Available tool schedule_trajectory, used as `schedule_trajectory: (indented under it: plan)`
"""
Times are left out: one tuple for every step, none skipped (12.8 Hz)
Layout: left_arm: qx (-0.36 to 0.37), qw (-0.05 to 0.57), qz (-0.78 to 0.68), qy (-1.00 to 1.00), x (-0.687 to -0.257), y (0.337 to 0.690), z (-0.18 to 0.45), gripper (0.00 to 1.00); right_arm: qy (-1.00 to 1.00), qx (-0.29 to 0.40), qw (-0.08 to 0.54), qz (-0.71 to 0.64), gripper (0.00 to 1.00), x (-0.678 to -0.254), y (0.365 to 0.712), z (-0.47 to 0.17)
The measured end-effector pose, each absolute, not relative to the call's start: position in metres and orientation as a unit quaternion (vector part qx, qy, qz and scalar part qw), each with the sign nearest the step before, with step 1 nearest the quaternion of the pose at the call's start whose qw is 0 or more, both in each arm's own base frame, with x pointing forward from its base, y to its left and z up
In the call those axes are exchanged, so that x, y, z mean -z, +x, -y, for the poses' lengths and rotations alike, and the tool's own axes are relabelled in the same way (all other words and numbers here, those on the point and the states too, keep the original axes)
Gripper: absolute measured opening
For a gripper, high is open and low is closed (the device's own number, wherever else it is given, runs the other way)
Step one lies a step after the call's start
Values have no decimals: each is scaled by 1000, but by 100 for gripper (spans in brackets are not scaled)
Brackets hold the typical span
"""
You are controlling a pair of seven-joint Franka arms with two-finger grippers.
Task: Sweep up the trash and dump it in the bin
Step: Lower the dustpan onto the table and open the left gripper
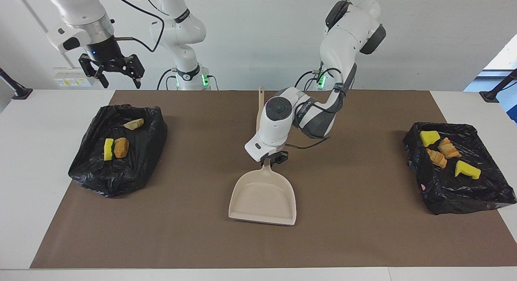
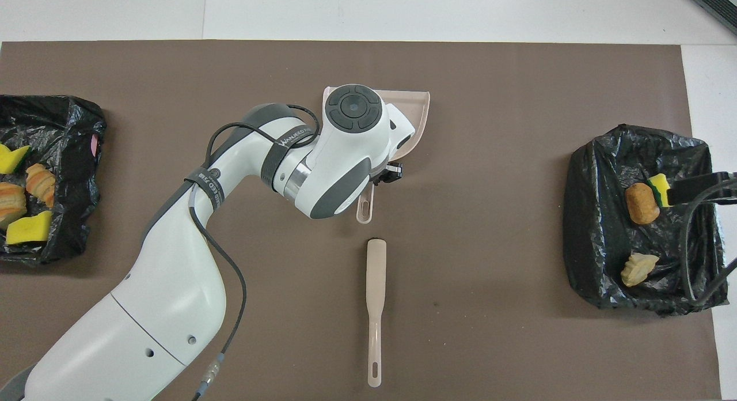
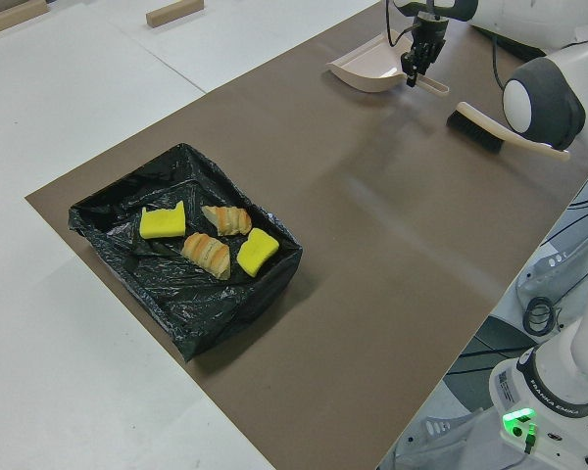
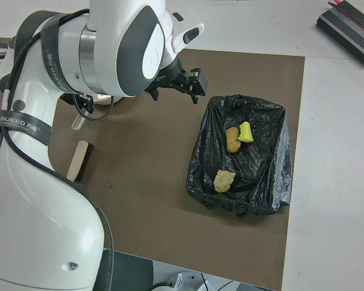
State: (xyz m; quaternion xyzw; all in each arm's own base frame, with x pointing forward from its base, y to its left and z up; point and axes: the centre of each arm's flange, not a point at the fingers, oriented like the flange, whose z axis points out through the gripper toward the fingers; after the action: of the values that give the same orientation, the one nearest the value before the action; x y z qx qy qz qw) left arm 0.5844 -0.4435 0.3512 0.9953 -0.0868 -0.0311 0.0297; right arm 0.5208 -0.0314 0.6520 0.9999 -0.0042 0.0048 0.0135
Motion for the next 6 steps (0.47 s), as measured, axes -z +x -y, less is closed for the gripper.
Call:
schedule_trajectory:
  plan:
    - [27,24,89,995,-351,585,443,35,1000,-5,13,4,100,-652,521,31]
    - [24,20,91,995,-352,585,442,36,1000,-5,13,4,100,-652,521,31]
    - [23,18,92,995,-352,585,442,41,1000,-5,13,4,100,-652,521,31]
    - [23,16,93,995,-353,585,441,42,1000,-5,13,4,100,-652,521,31]
    - [22,14,93,995,-355,585,441,49,1000,-5,13,4,100,-652,521,31]
    - [19,14,93,995,-360,585,441,59,1000,-5,13,4,100,-652,521,31]
